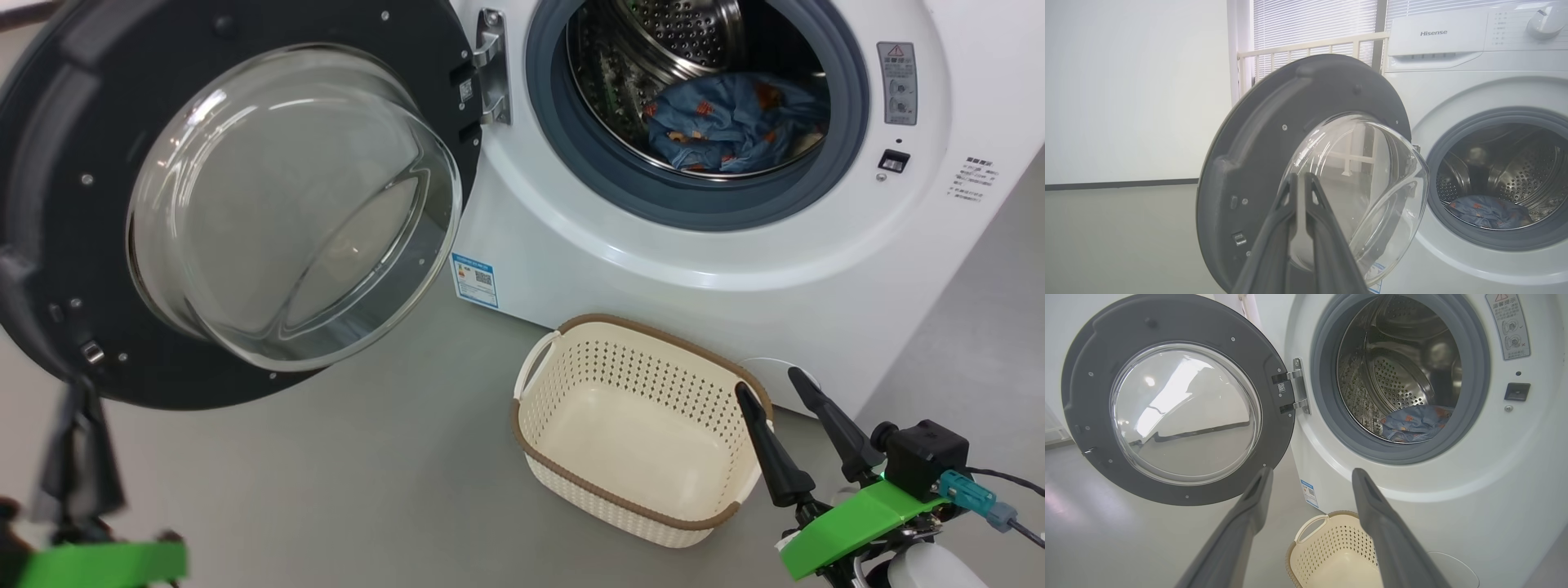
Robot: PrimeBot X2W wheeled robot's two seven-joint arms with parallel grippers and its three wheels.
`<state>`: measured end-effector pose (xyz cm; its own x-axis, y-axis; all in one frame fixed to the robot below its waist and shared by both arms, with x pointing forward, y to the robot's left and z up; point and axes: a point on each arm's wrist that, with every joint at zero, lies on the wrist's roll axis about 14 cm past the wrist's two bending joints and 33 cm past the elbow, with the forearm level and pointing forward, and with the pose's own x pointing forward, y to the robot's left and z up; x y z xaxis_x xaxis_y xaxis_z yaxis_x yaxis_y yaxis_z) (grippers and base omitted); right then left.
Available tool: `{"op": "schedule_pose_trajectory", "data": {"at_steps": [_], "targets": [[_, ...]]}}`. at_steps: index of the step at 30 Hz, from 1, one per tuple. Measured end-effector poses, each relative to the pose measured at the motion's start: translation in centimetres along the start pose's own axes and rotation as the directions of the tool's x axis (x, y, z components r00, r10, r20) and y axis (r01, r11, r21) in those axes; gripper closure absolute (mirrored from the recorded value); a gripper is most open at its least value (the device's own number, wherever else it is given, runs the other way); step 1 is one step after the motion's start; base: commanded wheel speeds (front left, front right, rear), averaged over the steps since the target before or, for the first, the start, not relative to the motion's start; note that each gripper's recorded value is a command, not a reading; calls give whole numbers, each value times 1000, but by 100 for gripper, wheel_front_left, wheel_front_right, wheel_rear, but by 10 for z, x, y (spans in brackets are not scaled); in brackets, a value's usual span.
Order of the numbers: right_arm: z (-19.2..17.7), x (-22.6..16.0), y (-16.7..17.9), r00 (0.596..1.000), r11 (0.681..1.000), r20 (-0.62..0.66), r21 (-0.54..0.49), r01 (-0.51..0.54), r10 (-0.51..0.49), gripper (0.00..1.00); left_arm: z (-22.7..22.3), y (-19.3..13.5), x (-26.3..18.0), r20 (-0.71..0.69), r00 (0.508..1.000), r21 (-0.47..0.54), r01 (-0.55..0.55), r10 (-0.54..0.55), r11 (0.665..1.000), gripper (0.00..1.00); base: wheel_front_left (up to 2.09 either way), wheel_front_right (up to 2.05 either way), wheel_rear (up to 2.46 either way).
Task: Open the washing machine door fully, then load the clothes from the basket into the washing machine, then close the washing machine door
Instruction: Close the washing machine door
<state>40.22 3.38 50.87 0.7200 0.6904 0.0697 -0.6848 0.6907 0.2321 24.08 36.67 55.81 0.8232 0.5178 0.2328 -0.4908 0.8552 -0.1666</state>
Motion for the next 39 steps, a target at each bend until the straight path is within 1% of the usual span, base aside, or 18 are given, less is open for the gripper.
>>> {"op": "schedule_pose_trajectory", "data": {"at_steps": [3, 5, 6, 10, 13, 14, 16, 19, 22, 23, 24, 26, 29, 30, 31, 33, 36, 39], "targets": [[-3, 1, -2, 1000, 1000, -7, 4, 0, 0, 0, 46, 6, 19, 127, 992, 61, 16, -23, 998, 100, 0, 0, 0], [-6, 1, -2, 1000, 1000, -13, 8, 0, 1, 0, 74, 10, 31, 200, 979, 62, 16, -29, 998, 100, 0, 0, 0], [-7, 1, -3, 1000, 1000, -16, 8, 0, 0, 0, 87, 12, 37, 228, 973, 41, 19, -28, 999, 100, 0, 0, 0], [-9, 0, -6, 1000, 1000, -21, 9, 5, -5, 0, 130, 28, 59, 312, 950, -99, 21, 11, 995, 100, 0, 0, 0], [-9, -1, -9, 1000, 1000, -22, 5, 10, -10, 0, 140, 50, 78, 296, 953, -219, -3, 69, 976, 100, 0, 0, 0], [-8, 0, -10, 1000, 1000, -19, 3, 12, -12, 0, 136, 60, 85, 265, 959, -293, -18, 99, 956, 100, 0, 0, 0], [-8, -1, -13, 1000, 1000, -19, 2, 18, -18, 0, 115, 74, 99, 160, 977, -451, -54, 141, 891, 100, 0, 0, 0], [-13, -5, -20, 999, 999, -35, 2, 32, -32, 0, 83, 97, 112, 23, 980, -643, -138, 199, 754, 100, 0, 0, 0], [-10, -5, -27, 998, 999, -27, -3, 48, -48, 0, 63, 122, 119, -71, 966, -736, -218, 247, 641, 100, 0, 0, 0], [-8, -5, -30, 998, 999, -20, -7, 54, -54, 0, 60, 129, 121, -88, 961, -757, -236, 262, 610, 100, 0, 0, 0], [-6, -5, -34, 998, 998, -15, -13, 60, -60, 0, 58, 136, 123, -97, 955, -772, -250, 281, 584, 100, 0, 0, 0], [-6, -8, -42, 997, 997, -16, -20, 78, -79, 0, 57, 146, 128, -112, 945, -792, -271, 306, 547, 100, 0, 0, 0], [-8, -14, -52, 994, 994, -20, -20, 107, -107, 0, 51, 148, 138, -130, 939, -855, -268, 318, 443, 100, 0, 0, 0], [-8, -15, -56, 993, 993, -19, -20, 115, -115, 0, 47, 146, 142, -143, 940, -869, -270, 310, 416, 100, 0, 0, 0], [-8, -16, -59, 992, 992, -19, -20, 123, -123, 0, 41, 143, 145, -160, 940, -878, -275, 302, 391, 100, 0, 0, 0], [-9, -20, -64, 990, 990, -23, -19, 139, -140, 0, 29, 138, 150, -196, 937, -886, -296, 291, 357, 100, 0, 0, 0], [-11, -25, -70, 987, 987, -28, -17, 159, -159, 0, 16, 138, 153, -245, 924, -878, -340, 294, 337, 100, 0, 0, 0], [-13, -29, -75, 984, 984, -31, -15, 175, -175, 0, 12, 136, 159, -267, 921, -877, -355, 285, 325, 100, 0, 0, 0]]}}
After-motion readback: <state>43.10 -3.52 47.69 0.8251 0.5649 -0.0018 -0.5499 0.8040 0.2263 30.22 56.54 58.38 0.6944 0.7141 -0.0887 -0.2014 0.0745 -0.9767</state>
